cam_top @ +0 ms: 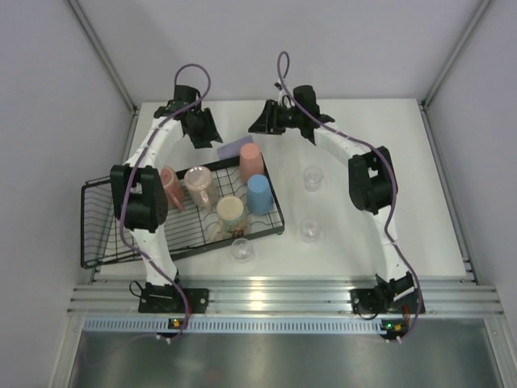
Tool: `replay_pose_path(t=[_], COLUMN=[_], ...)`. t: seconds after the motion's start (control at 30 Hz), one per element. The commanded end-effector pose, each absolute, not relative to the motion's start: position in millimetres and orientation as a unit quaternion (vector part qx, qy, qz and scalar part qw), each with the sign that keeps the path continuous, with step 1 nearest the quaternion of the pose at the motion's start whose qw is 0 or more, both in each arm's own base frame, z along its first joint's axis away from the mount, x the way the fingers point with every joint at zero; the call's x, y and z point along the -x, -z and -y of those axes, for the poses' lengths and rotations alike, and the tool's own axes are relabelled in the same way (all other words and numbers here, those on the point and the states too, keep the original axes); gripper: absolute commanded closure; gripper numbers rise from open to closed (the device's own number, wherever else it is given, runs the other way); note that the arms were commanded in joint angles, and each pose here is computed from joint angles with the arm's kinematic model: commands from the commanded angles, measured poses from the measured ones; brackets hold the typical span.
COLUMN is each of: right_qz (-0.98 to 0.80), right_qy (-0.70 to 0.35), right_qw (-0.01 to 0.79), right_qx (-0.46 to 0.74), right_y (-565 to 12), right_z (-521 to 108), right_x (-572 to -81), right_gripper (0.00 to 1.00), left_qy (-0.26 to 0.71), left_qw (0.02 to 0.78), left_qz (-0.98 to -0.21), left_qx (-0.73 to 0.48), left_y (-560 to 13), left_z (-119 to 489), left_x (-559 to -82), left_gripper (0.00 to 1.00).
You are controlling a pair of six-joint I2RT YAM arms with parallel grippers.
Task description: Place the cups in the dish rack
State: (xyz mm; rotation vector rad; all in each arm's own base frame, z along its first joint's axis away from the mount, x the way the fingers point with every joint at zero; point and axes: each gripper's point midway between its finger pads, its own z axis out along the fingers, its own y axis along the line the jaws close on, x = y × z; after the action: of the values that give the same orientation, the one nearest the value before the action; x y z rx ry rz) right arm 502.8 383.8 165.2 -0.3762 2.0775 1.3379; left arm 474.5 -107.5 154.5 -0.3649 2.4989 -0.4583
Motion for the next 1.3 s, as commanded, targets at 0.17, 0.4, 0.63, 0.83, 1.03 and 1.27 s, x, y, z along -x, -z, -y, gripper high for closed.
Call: replay_pose_path(t=[0.17, 0.4, 0.63, 0.83, 1.03, 1.27], right_qz=[-0.782, -0.769, -0.755, -0.747, -0.748, -0.747], right_qy=[-0.521, -0.540, -0.563, -0.568, -0.562, -0.559], right_qw=[0.299, 0.305, 0.301, 0.310, 0.315, 0.326], right_qx=[0.163, 0.157, 0.154, 0.155, 0.160, 0.153], right_y=[-138.6, -127.0, -124.6, -130.0, -137.3, -145.4], right_z=[-387.1, -401.9, -417.1, -423.6, -420.2, -411.0], right_x=[-512.4, -519.1, -518.3, -523.3, -520.9, -522.7], right_gripper=[0.49, 0.50, 0.51, 0.54, 0.54, 0.72], left_qy=[0.193, 0.186, 0.193, 0.206, 0.250, 0.296], left_qw=[0.267, 0.258, 0.246, 0.238, 0.224, 0.226], left_qz=[-0.935, -0.938, -0.940, -0.940, -0.934, -0.923], left_qx=[0.135, 0.136, 0.134, 0.131, 0.123, 0.094], left_y=[-131.3, -111.8, -98.9, -92.4, -90.5, -97.6], left_z=[108.8, 105.9, 107.2, 112.1, 128.1, 152.5], left_x=[-503.9, -515.9, -519.5, -524.7, -529.8, -529.8], left_gripper=[0.51, 0.49, 0.49, 0.50, 0.52, 0.53])
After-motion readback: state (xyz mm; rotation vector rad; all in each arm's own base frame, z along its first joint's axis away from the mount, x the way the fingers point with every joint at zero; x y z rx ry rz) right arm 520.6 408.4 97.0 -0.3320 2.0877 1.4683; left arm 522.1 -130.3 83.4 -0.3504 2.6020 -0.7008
